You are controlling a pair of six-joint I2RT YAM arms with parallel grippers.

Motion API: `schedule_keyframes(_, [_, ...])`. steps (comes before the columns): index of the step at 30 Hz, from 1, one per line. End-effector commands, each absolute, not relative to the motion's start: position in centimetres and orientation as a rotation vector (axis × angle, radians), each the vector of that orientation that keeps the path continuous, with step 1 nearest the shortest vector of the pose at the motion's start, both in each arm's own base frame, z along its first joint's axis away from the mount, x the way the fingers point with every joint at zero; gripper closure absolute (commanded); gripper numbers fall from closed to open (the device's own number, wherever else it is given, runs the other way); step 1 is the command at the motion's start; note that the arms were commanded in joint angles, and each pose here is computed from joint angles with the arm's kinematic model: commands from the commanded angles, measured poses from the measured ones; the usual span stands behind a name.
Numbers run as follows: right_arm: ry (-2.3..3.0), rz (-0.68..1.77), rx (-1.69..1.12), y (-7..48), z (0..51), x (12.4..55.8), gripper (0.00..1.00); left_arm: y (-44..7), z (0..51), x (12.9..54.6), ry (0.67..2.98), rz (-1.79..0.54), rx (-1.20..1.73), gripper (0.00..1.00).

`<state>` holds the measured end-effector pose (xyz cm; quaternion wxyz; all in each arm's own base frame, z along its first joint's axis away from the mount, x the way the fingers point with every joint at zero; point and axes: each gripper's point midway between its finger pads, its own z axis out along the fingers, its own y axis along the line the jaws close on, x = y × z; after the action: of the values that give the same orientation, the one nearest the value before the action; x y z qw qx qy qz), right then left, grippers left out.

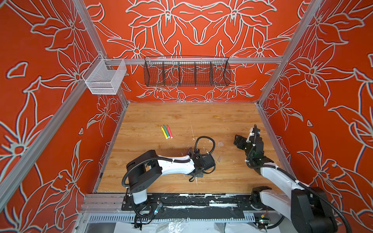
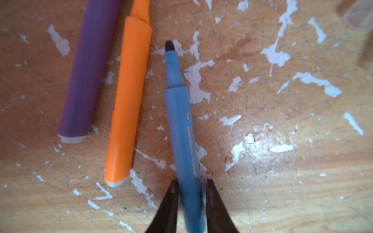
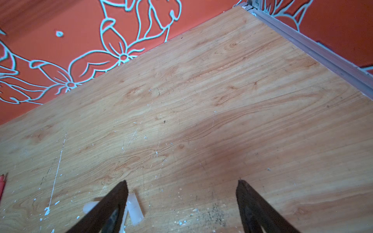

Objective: Insert the pens into the pen caps

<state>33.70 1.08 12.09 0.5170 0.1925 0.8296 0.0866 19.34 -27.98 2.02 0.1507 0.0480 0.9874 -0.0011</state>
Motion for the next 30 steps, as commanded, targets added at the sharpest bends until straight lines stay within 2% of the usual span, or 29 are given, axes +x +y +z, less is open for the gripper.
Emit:
schedule_keyframes(1, [1.980,0.227,0.455,1.4,12.7,34.1,0.14,-26.2,-0.1,18.8,2.889,0.108,0.137,0.83])
schedule_keyframes(6, [1.981,0.227,0.455,1.3,12.7,34.2,0.14,-27.8,2.5,20.0,2.827,0.022,0.194,0.92])
schedule_keyframes(9, [1.984,0.228,0.453,1.4,12.7,34.3,0.14,-29.6,6.6,21.6,2.734,-0.052,0.284,0.96])
schedule_keyframes(15, [1.993,0.222,0.454,1.4,12.6,34.3,0.15,-34.1,18.7,25.1,2.437,-0.240,0.479,1.00])
schedule_keyframes(20, [1.992,0.214,0.460,1.3,12.6,34.4,0.15,-36.5,29.0,26.2,2.119,-0.441,0.579,1.00])
schedule_keyframes(23, [2.009,0.205,0.461,1.4,12.4,34.7,0.15,-35.7,31.5,26.6,1.969,-0.503,0.561,0.99])
schedule_keyframes(28, [2.063,0.203,0.431,2.2,12.1,35.6,0.16,-32.5,32.1,26.6,1.922,-0.592,0.587,1.00])
schedule_keyframes(30, [2.130,0.243,0.406,3.4,12.2,36.0,0.21,-31.5,32.8,26.3,1.884,-0.592,0.599,1.00])
